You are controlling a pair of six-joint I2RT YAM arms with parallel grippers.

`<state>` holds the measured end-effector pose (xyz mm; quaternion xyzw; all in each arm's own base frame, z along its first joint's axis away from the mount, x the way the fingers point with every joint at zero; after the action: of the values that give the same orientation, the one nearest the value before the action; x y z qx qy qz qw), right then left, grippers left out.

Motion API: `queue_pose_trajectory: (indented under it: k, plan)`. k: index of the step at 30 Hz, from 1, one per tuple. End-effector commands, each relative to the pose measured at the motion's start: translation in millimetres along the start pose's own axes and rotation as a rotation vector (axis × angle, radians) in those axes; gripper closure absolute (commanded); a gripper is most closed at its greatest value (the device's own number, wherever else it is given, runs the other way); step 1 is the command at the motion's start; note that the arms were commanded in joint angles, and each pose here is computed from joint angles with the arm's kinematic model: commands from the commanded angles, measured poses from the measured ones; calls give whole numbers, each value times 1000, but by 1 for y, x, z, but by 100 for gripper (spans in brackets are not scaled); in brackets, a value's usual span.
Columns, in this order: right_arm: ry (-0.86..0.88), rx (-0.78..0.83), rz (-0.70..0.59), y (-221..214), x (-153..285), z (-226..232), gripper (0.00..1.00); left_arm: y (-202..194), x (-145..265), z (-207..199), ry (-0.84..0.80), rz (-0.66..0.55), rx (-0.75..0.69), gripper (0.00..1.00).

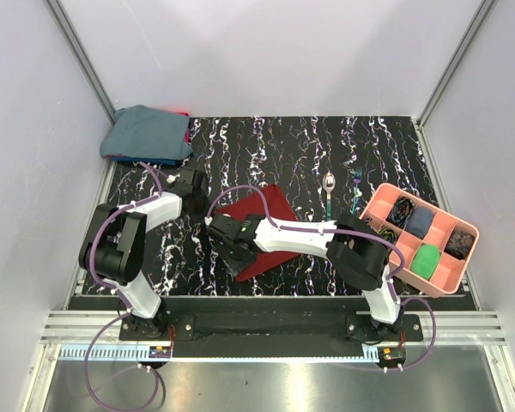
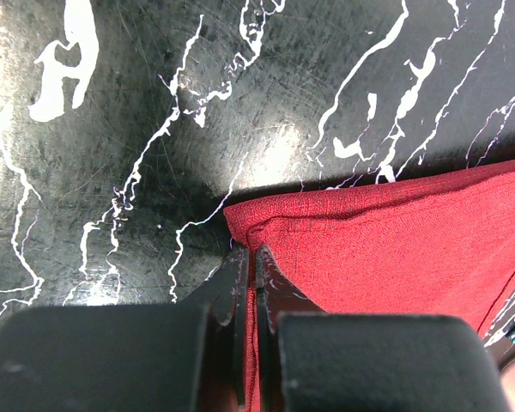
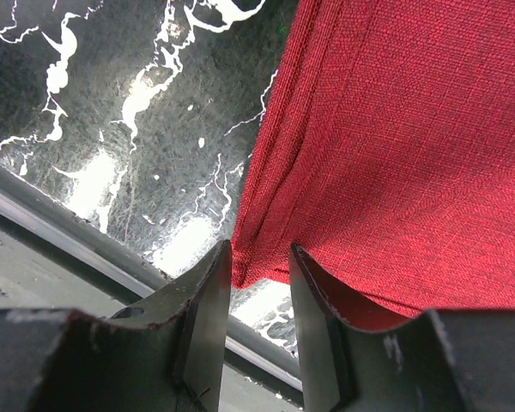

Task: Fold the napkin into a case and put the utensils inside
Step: Turn over the upper triangle folded napkin at the center of the board.

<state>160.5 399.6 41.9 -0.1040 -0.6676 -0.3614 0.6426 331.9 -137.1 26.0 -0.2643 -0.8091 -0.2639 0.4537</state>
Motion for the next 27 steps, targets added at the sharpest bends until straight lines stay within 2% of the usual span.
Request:
queue_pose_trajectory:
  k: [1,12,20,27]
  plan:
    - [-47,18,-48,16,11,2,58,-19,-7,29,85,68,7,100]
    - [-88,56,-38,17,13,4,56,-20,-9,32,87,77,19,100]
    - [-44,64,9,5,-9,14,57,-20,-8,31,83,85,29,100]
    - [-82,65,49,-9,-22,5,56,-20,-9,35,90,85,29,100]
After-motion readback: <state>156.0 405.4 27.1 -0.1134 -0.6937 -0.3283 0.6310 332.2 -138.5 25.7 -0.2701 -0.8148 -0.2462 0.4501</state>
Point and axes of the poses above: each gripper's point midway between its finger pads, its own x axis back along the fingers, its own z axis along the line the jaws close on, y = z × x, the point moved 1 cm from there along x, back along the fingers, and after that the axes turned 13 degrees about x, right-handed, at the moved point
